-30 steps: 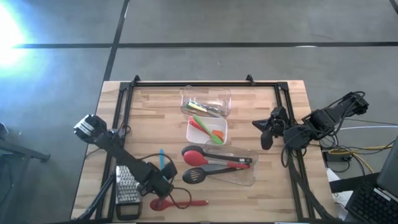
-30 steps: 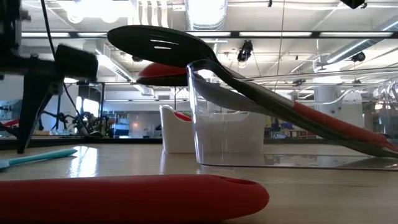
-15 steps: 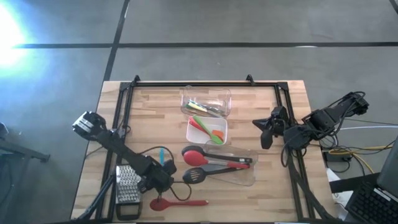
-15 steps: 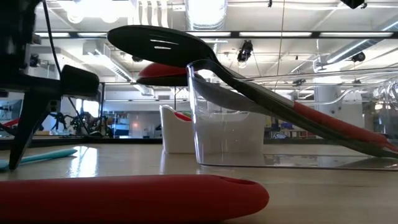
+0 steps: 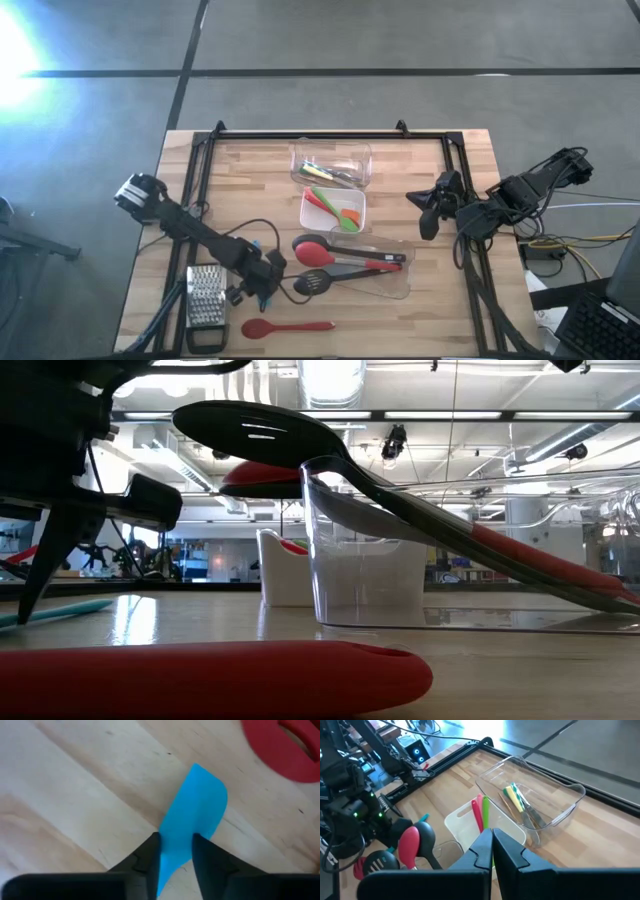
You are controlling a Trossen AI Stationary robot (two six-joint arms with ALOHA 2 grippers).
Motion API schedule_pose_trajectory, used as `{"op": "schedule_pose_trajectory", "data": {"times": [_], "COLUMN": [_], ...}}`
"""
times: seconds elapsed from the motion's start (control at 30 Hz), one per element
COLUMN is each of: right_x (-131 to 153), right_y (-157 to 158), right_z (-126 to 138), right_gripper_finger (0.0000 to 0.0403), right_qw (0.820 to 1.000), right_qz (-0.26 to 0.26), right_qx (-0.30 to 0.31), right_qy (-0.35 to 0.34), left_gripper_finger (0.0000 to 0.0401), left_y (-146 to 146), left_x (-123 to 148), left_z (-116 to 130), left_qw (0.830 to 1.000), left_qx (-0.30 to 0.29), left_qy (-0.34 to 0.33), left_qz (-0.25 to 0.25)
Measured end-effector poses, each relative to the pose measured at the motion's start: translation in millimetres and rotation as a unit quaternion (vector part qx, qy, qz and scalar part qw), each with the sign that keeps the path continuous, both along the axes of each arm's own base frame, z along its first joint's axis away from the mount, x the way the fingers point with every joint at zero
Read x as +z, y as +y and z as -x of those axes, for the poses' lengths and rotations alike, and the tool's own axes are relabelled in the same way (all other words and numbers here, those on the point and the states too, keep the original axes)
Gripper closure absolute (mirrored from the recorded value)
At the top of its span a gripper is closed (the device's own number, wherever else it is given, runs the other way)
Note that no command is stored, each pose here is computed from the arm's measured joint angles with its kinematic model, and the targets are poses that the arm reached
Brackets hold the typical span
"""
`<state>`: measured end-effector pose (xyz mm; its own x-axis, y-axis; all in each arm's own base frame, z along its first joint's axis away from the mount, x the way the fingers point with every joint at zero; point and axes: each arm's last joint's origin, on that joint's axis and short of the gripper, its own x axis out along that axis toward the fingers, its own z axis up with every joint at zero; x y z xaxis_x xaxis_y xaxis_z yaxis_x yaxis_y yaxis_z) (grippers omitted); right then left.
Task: Pick & Place Kitchen Items
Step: Put the blue spatula into the white bin
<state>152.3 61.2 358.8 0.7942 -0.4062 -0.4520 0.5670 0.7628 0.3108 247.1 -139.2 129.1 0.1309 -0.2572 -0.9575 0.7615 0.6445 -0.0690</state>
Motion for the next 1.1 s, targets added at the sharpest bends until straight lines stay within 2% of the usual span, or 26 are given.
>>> {"op": "schedule_pose_trajectory", "data": {"times": [0.2,0.33,0.43,0.67,0.77,0.9,1.1], "right_x": [0,0,0,0,0,0,0], "right_y": [0,0,0,0,0,0,0], "right_z": [0,0,0,0,0,0,0], "right_gripper_finger": [0.0394,0.0394,0.0394,0.0394,0.0394,0.0394,0.0394], "right_qw": [1.0,1.0,1.0,1.0,1.0,1.0,1.0], "right_qz": [0.007,0.007,0.007,0.006,0.005,0.006,0.006], "right_qx": [0.003,0.003,0.003,0.003,0.003,0.004,0.004], "right_qy": [0.003,0.003,0.003,0.002,0.002,0.003,0.003], "left_gripper_finger": [0.0353,0.0353,0.0323,0.0208,0.017,0.0144,0.014], "left_y": [1,-1,-2,-8,-10,-17,-27], "left_x": [-3,0,5,14,17,20,21], "left_z": [1,1,-1,-6,-8,-8,-3], "left_qw": [1.0,0.999,0.999,0.997,0.996,0.996,0.997], "left_qx": [0.02,0.026,0.035,0.047,0.059,0.053,0.041], "left_qy": [0.007,0.006,0.009,0.011,0.014,0.01,0.003], "left_qz": [0.018,0.027,0.036,0.064,0.071,0.074,0.068]}}
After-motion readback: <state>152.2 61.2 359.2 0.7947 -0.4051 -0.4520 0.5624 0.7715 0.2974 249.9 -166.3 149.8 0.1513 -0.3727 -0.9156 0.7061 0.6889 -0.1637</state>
